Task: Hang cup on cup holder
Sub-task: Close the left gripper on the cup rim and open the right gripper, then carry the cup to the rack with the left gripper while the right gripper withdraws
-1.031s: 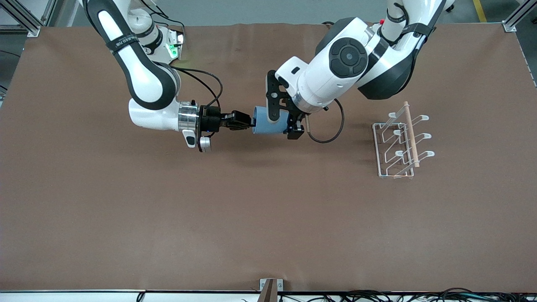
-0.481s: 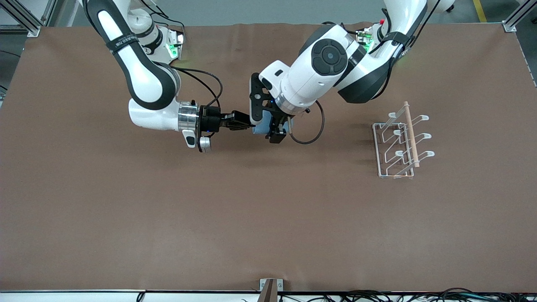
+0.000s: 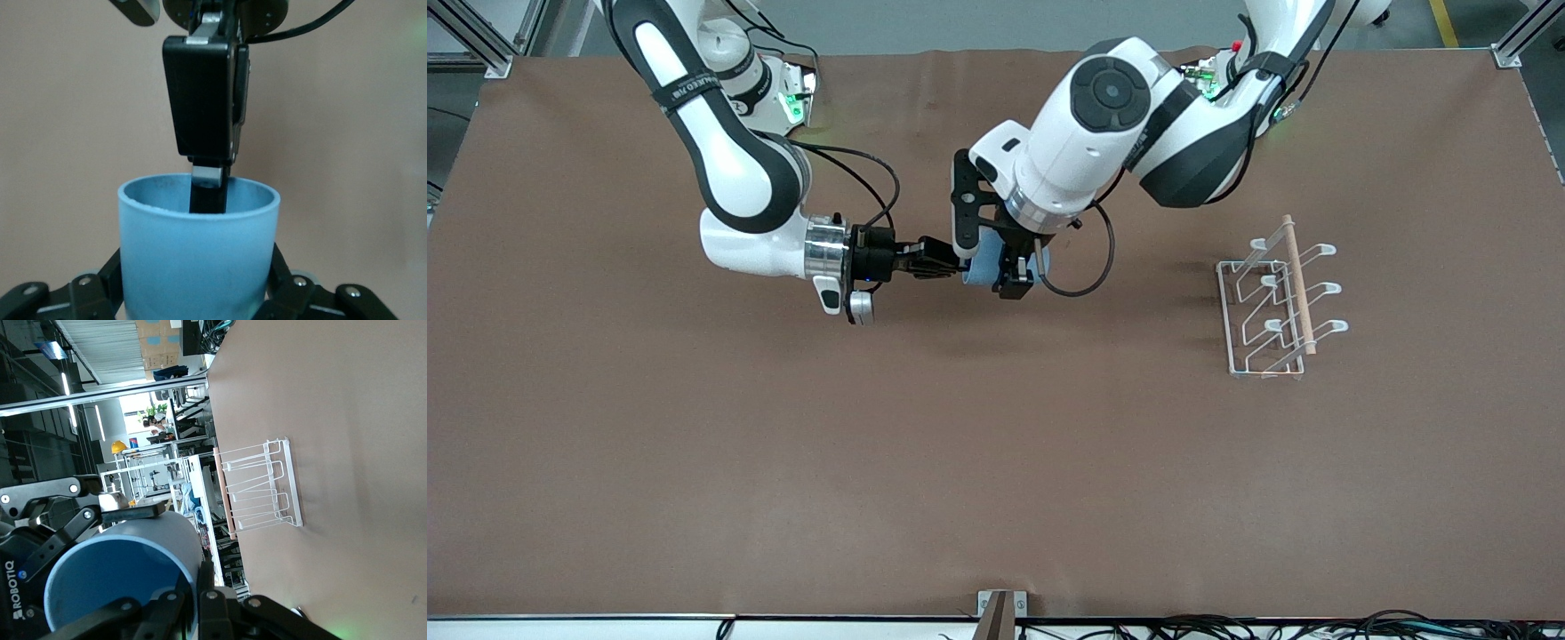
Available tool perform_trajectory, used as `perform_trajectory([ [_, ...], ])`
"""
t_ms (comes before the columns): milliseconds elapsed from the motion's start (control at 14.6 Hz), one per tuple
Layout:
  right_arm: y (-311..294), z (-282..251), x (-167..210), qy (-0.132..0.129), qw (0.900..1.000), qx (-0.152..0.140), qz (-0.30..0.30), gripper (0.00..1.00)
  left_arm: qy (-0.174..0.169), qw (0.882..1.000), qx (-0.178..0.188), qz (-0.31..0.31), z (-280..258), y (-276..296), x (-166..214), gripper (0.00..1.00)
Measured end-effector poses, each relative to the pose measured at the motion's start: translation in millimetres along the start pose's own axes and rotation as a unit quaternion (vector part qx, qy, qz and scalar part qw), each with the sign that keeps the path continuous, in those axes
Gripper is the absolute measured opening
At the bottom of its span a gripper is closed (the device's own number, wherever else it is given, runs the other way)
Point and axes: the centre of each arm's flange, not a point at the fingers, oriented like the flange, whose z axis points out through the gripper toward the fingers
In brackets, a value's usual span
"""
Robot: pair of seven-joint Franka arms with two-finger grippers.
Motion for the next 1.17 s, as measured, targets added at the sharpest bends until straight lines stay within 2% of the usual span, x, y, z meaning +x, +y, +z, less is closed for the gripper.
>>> perform_trajectory([
  [412,0.3,5.8,-3.8,-0.006,1.000,0.000,-0.001,0.05,-0.016,1.000,-0.007,-0.010,-0.7,3.1,-2.0,0.81],
  [550,0.5,4.4,-2.6,-0.004,1.000,0.000,0.001,0.20,-0.044,0.999,0.006,-0.017,-2.3,-2.5,-11.7,0.81],
  [893,1.0,1.2,-0.2,-0.001,1.000,0.001,0.001,0.70,-0.077,0.997,0.012,-0.024,-7.8,-12.5,-30.0,0.81],
  [1099,1.2,-0.1,0.8,0.001,1.000,0.000,0.002,1.00,-0.148,0.989,0.029,-0.008,-6.5,-13.1,-44.2,0.81],
  [1168,1.5,-3.1,3.1,0.008,1.000,-0.002,0.001,1.00,-0.177,0.984,0.037,-0.003,-7.9,-13.7,-50.5,0.81],
])
